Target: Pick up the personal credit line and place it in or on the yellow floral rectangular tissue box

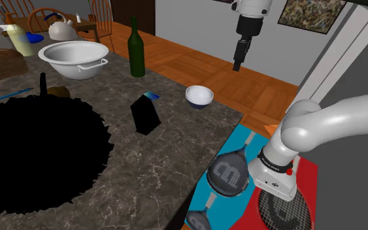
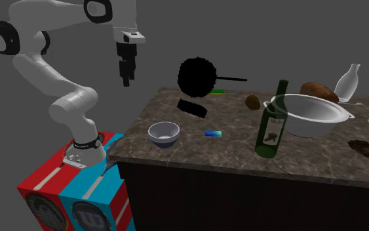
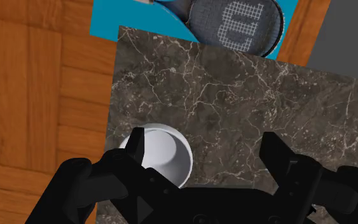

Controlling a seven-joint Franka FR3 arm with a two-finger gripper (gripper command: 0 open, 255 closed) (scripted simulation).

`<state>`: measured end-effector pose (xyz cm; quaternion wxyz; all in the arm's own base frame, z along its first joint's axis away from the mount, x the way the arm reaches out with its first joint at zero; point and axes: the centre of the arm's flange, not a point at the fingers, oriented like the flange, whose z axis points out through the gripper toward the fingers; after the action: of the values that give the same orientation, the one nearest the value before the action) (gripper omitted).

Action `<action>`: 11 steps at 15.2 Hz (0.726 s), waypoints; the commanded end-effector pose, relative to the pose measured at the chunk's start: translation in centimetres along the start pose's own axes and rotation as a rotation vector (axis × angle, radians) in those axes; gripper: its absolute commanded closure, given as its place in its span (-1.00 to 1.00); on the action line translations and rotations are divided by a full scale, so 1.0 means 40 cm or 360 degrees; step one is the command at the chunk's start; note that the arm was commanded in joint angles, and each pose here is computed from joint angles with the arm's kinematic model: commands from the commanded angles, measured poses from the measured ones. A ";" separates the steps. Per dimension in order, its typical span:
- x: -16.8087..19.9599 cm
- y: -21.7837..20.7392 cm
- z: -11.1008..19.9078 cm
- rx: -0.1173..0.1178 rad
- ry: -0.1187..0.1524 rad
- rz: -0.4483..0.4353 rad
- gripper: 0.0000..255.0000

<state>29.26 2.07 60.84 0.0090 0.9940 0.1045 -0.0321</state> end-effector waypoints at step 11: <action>0.264 -0.035 0.162 -0.0010 0.0090 0.0077 -1.00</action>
<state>38.06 5.40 54.60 0.0101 0.9965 0.0832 -0.0074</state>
